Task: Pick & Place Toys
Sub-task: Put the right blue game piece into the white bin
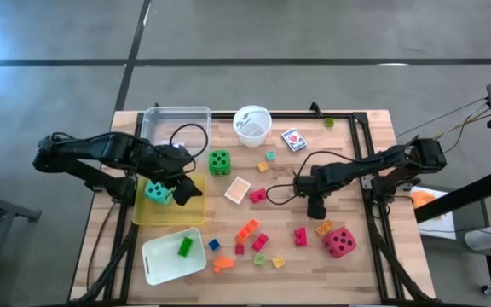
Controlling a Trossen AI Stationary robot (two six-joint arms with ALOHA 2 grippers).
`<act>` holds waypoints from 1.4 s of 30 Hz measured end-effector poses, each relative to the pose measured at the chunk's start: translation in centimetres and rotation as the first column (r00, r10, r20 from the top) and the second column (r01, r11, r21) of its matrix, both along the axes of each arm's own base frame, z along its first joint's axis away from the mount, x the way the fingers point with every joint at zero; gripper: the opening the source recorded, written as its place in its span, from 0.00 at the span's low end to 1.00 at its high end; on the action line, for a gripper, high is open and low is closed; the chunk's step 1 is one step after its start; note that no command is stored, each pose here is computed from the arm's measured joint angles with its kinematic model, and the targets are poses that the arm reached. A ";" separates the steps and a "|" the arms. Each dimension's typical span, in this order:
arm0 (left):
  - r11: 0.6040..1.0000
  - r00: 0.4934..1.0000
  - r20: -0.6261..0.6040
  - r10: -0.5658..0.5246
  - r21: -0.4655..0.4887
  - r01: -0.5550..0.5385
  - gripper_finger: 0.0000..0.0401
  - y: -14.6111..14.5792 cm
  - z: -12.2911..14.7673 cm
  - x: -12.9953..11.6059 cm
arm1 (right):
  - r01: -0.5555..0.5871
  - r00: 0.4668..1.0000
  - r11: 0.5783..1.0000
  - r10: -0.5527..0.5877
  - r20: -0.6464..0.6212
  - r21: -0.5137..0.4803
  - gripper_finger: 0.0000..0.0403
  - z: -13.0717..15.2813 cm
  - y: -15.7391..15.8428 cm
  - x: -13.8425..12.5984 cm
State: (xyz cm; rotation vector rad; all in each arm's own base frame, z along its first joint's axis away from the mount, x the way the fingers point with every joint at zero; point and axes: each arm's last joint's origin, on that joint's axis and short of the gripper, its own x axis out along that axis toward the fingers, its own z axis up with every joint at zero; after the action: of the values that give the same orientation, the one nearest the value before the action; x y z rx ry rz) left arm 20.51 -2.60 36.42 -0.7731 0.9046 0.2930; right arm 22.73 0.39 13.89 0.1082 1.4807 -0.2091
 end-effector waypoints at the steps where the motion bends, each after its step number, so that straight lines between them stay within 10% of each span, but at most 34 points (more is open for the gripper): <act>1: 1.000 1.000 0.000 0.003 -0.002 -0.003 0.71 0.0 0.0 0.0 | 0.001 1.000 1.000 -0.001 0.002 -0.001 0.32 0.0 0.0 0.0; 16: 0.991 0.994 -0.010 0.112 -0.067 -0.112 0.71 0.0 0.0 0.0 | 0.099 0.970 0.994 -0.108 0.216 0.055 0.32 4.8 0.2 1.7; 28: 0.948 0.891 0.368 0.265 -0.265 -0.173 0.71 -0.1 -0.2 4.2 | 0.119 0.739 0.986 -0.164 0.654 0.112 0.32 14.7 0.3 4.1; 42: 0.886 0.876 0.278 0.393 -0.371 -0.280 0.71 0.5 -4.0 8.1 | -0.022 0.692 0.994 -0.060 0.719 0.104 0.32 19.5 4.8 11.2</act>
State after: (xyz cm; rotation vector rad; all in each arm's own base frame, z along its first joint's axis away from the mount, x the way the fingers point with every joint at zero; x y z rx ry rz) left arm 28.59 -2.11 32.38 -1.2519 0.4769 0.3100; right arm 33.94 5.17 33.40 0.2608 0.6865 -0.0824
